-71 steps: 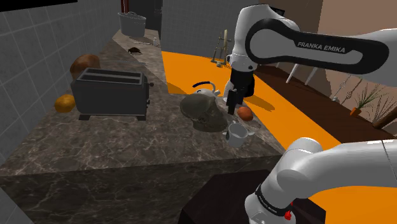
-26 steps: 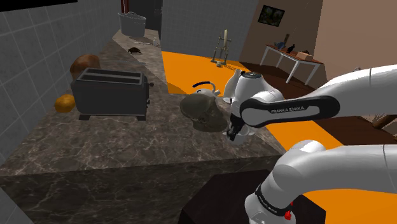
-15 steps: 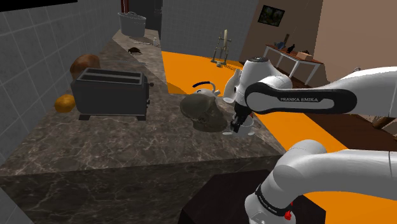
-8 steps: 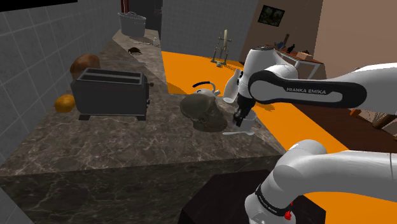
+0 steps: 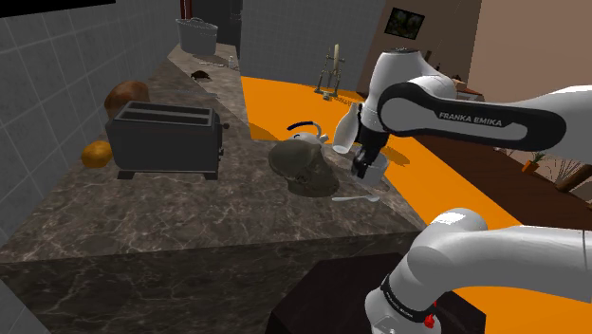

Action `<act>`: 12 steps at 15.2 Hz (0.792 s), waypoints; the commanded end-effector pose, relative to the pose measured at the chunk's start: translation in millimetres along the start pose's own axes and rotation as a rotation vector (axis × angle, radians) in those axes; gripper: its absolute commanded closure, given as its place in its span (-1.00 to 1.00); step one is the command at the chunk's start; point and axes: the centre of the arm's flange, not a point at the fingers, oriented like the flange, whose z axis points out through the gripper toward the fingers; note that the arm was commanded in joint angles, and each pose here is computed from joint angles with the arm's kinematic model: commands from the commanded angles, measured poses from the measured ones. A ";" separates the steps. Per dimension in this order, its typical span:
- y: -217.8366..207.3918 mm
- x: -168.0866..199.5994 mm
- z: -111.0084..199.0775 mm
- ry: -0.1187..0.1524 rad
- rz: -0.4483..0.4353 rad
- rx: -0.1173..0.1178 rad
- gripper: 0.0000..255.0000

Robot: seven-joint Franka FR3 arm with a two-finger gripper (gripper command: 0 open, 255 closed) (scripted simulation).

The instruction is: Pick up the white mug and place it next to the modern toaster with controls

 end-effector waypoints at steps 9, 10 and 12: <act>8.5 -2.2 -51.4 0.000 0.000 0.000 1.00; 9.4 -2.4 -56.6 0.000 0.000 0.000 1.00; 11.1 -2.9 -67.1 0.000 0.000 0.000 1.00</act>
